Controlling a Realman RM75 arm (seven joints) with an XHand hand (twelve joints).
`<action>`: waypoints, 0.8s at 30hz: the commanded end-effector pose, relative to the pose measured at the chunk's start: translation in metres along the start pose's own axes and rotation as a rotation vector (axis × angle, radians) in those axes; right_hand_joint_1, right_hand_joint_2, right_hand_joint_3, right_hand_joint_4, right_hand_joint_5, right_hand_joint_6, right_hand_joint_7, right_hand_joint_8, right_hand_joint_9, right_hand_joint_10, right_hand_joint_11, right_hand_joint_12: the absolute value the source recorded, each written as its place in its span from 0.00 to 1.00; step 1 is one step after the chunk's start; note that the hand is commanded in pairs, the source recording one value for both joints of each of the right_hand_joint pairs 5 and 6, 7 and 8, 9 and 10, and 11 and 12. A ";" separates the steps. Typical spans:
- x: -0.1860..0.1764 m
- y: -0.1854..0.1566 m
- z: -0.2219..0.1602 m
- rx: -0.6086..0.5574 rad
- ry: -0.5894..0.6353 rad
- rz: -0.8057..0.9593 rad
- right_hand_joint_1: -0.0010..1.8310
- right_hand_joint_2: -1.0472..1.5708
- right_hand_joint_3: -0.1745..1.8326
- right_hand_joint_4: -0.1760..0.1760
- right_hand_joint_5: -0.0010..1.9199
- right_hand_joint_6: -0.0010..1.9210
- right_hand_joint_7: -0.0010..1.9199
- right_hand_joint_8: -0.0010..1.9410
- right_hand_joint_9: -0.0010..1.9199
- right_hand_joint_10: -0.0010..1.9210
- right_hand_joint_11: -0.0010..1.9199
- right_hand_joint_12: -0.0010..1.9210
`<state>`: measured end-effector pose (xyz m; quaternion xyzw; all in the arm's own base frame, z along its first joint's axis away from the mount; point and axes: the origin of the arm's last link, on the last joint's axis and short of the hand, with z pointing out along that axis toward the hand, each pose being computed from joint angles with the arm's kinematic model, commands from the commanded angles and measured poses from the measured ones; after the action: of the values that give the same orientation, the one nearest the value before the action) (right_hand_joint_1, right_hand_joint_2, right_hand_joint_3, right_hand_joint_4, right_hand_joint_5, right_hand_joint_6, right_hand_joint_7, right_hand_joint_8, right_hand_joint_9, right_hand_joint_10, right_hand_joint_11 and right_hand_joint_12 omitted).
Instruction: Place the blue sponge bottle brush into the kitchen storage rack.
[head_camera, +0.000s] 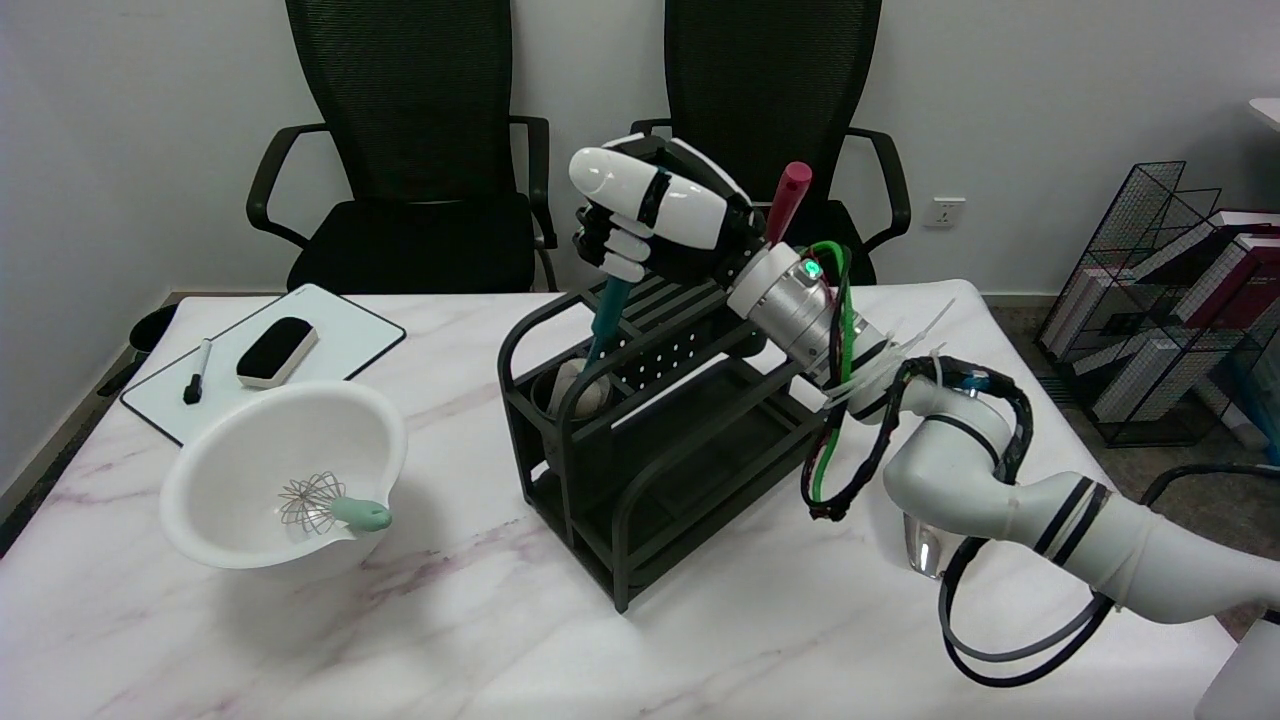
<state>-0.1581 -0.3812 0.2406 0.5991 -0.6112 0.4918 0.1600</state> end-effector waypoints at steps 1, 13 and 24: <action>-0.002 0.009 -0.004 0.005 -0.003 0.017 0.56 1.00 0.26 0.50 1.00 1.00 0.95 0.94 0.90 0.89 0.77 0.77; -0.005 0.011 -0.008 0.022 -0.009 0.031 0.64 0.57 0.66 0.50 0.56 0.56 0.71 0.70 0.68 0.68 0.55 0.55; -0.006 -0.002 -0.013 0.108 -0.042 0.012 0.69 0.43 0.67 0.50 0.22 0.22 0.49 0.49 0.37 0.37 0.39 0.39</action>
<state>-0.1666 -0.3745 0.2369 0.5974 -0.6127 0.4975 0.1422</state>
